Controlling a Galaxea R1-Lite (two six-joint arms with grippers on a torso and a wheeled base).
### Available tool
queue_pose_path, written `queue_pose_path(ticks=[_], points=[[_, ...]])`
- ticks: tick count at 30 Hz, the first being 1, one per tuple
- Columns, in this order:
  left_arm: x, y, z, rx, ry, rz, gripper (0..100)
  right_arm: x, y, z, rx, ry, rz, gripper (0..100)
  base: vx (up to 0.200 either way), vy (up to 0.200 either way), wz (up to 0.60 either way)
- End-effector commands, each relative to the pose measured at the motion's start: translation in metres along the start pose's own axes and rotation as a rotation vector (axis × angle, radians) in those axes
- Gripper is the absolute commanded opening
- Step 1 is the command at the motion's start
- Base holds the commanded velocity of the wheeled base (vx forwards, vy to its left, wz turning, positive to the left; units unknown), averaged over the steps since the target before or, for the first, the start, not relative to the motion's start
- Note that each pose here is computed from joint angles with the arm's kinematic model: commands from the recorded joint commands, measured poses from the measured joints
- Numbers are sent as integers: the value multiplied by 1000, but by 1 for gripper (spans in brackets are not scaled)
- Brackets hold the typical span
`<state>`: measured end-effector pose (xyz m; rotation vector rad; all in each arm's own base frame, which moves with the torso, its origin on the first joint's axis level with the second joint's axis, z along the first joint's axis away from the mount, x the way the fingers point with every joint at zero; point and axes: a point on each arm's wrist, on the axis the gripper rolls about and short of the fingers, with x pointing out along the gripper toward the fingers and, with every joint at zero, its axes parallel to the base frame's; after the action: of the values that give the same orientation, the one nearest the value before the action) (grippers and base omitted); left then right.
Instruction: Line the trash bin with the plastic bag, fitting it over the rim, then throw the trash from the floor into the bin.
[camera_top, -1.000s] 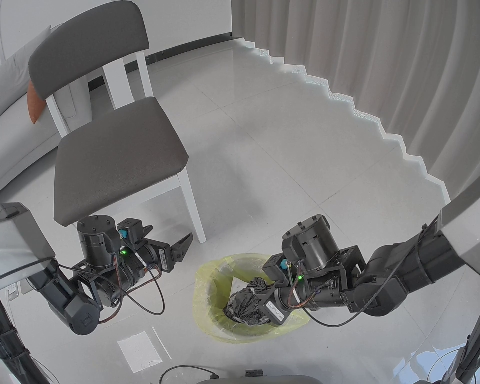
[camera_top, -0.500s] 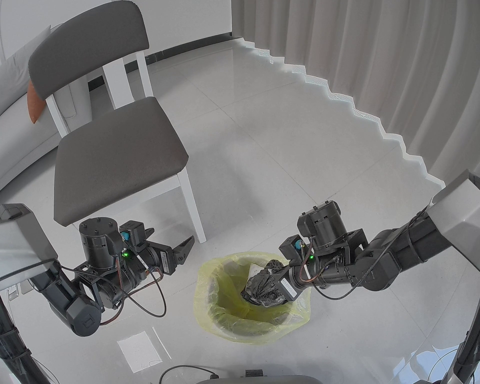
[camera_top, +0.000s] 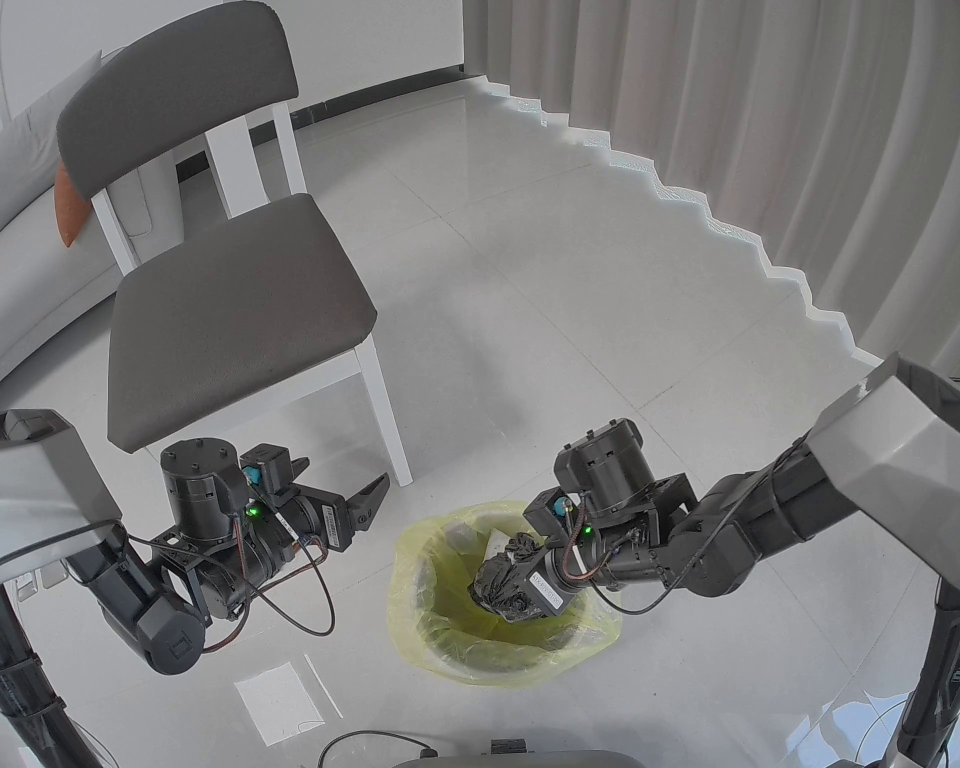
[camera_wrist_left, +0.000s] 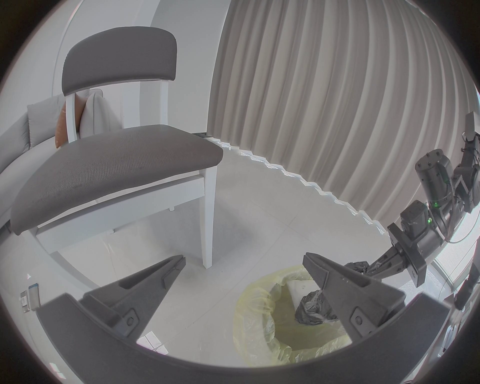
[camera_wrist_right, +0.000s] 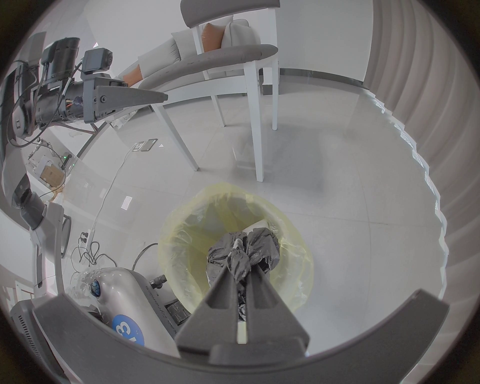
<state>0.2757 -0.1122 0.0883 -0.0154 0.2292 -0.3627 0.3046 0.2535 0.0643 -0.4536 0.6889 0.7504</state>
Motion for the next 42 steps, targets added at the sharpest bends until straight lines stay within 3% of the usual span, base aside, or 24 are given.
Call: queue_pose_path(ticks=[1,15,24,40,41,42], points=[[1,1,-1,-1,4,5,100,25,8,-8,-14,42,20,0,0,0,0],[9,3,-13,-5,7,6,100,75,13,-30,-11,119,32,0,0,0,0],[0,3,-18,-4,-19,11,100,104,8,-28,-8,107,5,0,0,0,0],[3,3,-16,-4,-48,7,100,132,3,-37,8,194,-28,0,0,0,0],[3,4,-16,-4,-49,9,100,132,3,-36,8,198,-29,100,0,0,0],[3,4,-17,-4,-45,9,100,132,3,-36,8,200,-28,100,0,0,0]])
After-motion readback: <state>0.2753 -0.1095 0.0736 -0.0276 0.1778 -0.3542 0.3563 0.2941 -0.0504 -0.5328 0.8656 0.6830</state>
